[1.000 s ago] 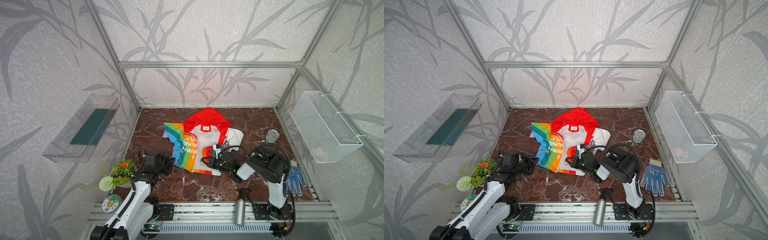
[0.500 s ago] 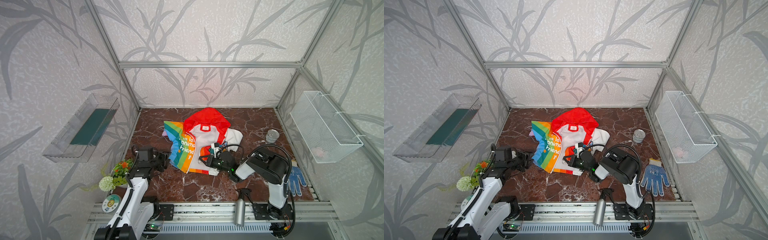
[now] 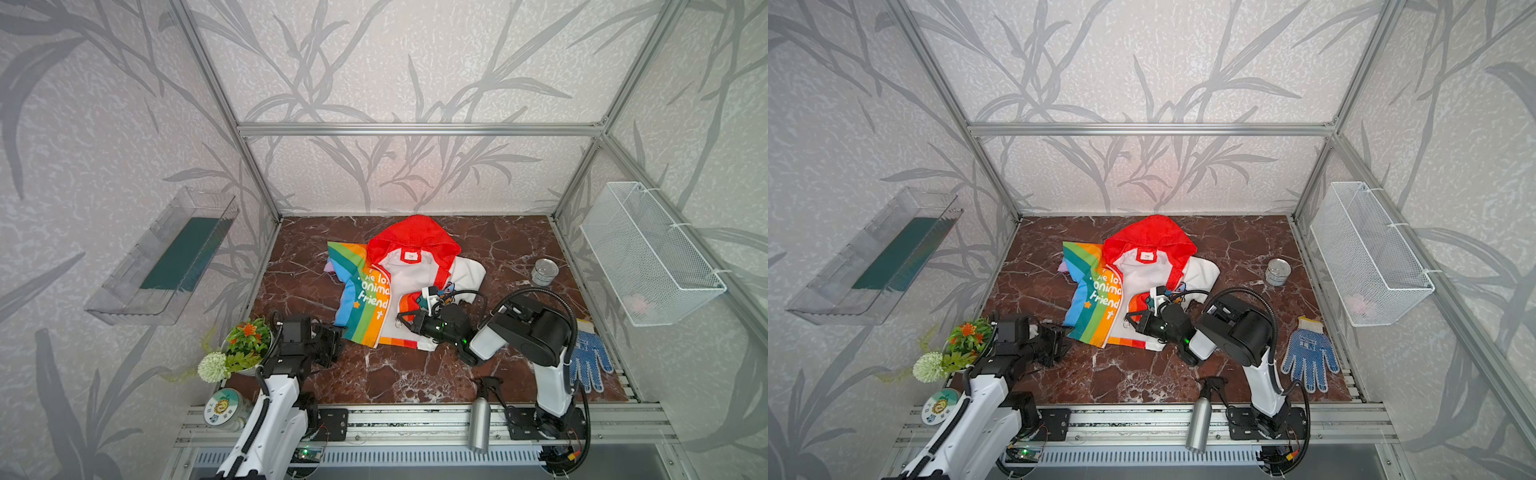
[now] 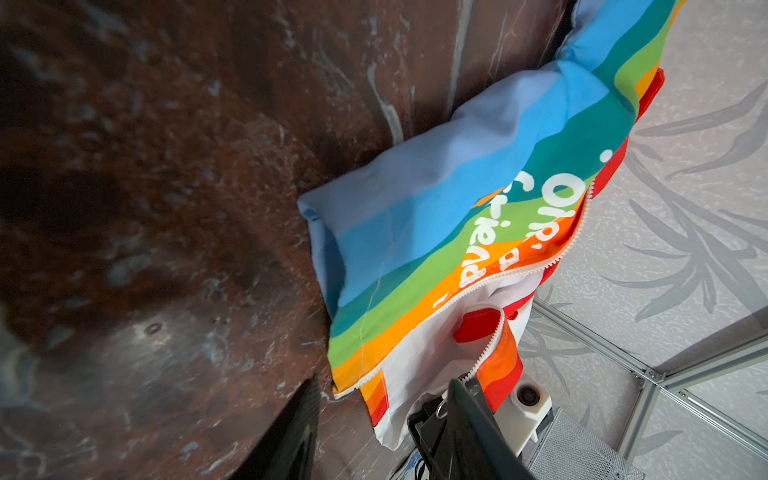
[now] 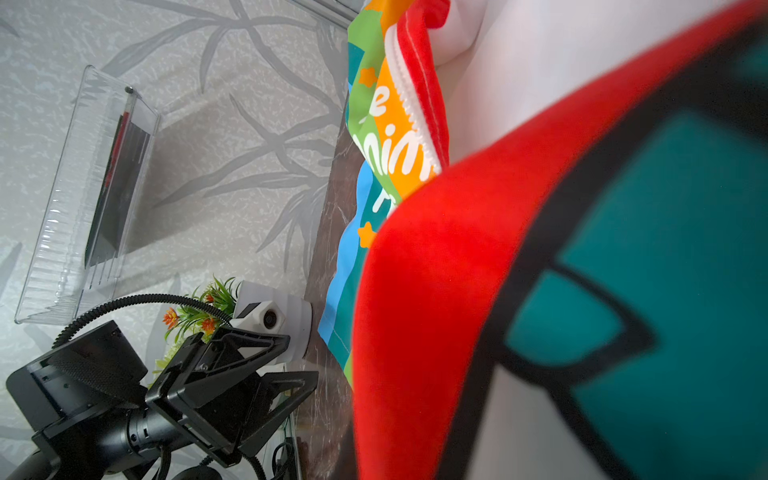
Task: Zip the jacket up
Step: 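Bring the right gripper's zipper end toward the left gripper's zipper end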
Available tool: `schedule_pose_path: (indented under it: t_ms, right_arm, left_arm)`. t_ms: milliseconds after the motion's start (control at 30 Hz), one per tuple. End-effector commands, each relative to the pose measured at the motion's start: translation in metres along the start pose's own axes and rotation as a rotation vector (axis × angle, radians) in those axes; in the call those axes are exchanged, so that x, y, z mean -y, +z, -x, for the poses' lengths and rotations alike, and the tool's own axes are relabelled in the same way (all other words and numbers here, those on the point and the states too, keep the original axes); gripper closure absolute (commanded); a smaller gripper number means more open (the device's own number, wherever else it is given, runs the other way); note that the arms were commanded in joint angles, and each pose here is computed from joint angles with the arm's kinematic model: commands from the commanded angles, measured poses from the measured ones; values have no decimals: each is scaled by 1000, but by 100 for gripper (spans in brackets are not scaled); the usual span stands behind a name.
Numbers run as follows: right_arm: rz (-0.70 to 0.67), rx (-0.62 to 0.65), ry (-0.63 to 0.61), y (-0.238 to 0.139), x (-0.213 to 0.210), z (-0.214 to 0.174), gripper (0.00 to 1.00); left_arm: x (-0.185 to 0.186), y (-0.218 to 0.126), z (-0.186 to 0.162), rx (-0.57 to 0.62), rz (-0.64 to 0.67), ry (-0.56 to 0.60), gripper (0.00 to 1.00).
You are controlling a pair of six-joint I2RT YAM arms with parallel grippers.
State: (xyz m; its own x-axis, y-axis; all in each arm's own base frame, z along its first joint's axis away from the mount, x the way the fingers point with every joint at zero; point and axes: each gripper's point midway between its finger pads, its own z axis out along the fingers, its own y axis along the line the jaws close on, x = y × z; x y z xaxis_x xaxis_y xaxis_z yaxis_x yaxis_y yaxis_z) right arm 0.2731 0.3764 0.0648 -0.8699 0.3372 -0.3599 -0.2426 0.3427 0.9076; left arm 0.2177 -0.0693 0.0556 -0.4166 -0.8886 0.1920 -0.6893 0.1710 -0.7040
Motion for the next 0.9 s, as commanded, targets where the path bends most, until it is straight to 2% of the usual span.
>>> schedule_pose_path:
  t_ms: [0,133,333,567,867]
  right_arm:
    - [24,13,-43,-4,-18,4,100]
    - [33,4,-38,-4,-20,3,100]
    - [12,15,-43,-7,-18,5,100]
    - [8,18,-37,-9,-17,7,100]
    - [4,32,-20,-16,-12,12,100]
  left_arm:
    - [-6,4,0,-6,28,50,47]
    - [-8,12,2,-25,76,139,47]
    - [13,18,-19,-93,116,303,47]
    - [2,30,-36,-126,172,347,50]
    - [-3,45,-42,-164,196,340,49]
